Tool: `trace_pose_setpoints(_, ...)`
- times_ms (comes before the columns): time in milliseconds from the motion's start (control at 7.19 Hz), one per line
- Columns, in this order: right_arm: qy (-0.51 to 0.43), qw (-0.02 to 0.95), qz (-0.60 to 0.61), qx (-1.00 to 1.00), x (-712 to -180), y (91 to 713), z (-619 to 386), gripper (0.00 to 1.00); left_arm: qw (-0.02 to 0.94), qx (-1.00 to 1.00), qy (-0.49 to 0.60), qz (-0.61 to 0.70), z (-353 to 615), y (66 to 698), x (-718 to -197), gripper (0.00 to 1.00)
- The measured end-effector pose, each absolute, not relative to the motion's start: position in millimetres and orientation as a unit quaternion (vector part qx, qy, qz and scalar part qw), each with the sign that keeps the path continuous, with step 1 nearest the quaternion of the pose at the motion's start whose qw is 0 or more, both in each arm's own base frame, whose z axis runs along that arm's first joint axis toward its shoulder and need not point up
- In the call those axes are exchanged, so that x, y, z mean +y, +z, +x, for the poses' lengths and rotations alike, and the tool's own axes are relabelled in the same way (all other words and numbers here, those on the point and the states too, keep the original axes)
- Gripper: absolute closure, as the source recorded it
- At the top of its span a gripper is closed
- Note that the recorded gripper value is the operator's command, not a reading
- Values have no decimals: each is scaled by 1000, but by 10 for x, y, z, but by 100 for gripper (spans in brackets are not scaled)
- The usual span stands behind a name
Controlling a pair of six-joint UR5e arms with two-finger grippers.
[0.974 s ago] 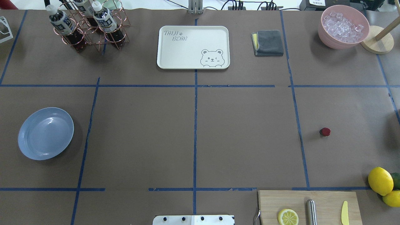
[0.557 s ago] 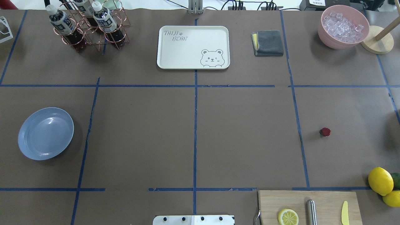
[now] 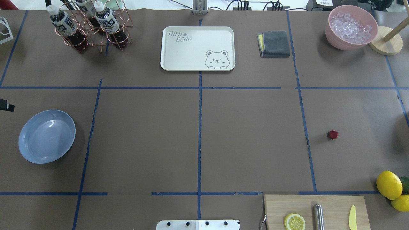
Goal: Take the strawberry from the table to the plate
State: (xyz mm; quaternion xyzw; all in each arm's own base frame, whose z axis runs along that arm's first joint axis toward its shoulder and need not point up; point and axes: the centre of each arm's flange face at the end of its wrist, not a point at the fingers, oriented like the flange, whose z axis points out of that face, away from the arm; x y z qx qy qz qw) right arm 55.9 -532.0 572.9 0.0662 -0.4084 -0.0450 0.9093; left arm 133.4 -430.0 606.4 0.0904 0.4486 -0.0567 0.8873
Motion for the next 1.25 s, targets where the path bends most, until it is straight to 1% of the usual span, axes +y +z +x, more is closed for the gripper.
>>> trace_pose_setpoints(278,-32,907,58,-416,-5327,5696,498,0,884,453,-70,92,1587,6396,-4132,8)
trace_pose_setpoints(417,-30,907,57,-417,-5331,5677,486,0,881,460,-76,86,1744,6458,-4052,15)
trace_pose_setpoints(557,-29,907,57,-417,-5333,5669,483,0,879,463,-76,79,1897,6481,-3979,29)
trace_pose_setpoints(696,-29,907,57,-417,-5334,5665,480,0,879,465,-74,73,2008,6490,-3925,44)
trace_pose_setpoints(835,-29,907,57,-417,-5335,5662,479,0,880,465,-72,69,2077,6496,-3888,73)
trace_pose_setpoints(974,-29,907,57,-417,-5335,5662,479,0,880,464,-70,67,2109,6499,-3866,96)
trace_pose_setpoints(1113,-28,907,57,-417,-5335,5660,478,0,881,464,-68,67,2123,6500,-3851,100)
trace_pose_setpoints(1252,-26,906,56,-418,-5335,5656,478,0,881,464,-67,67,2121,6502,-3837,100)
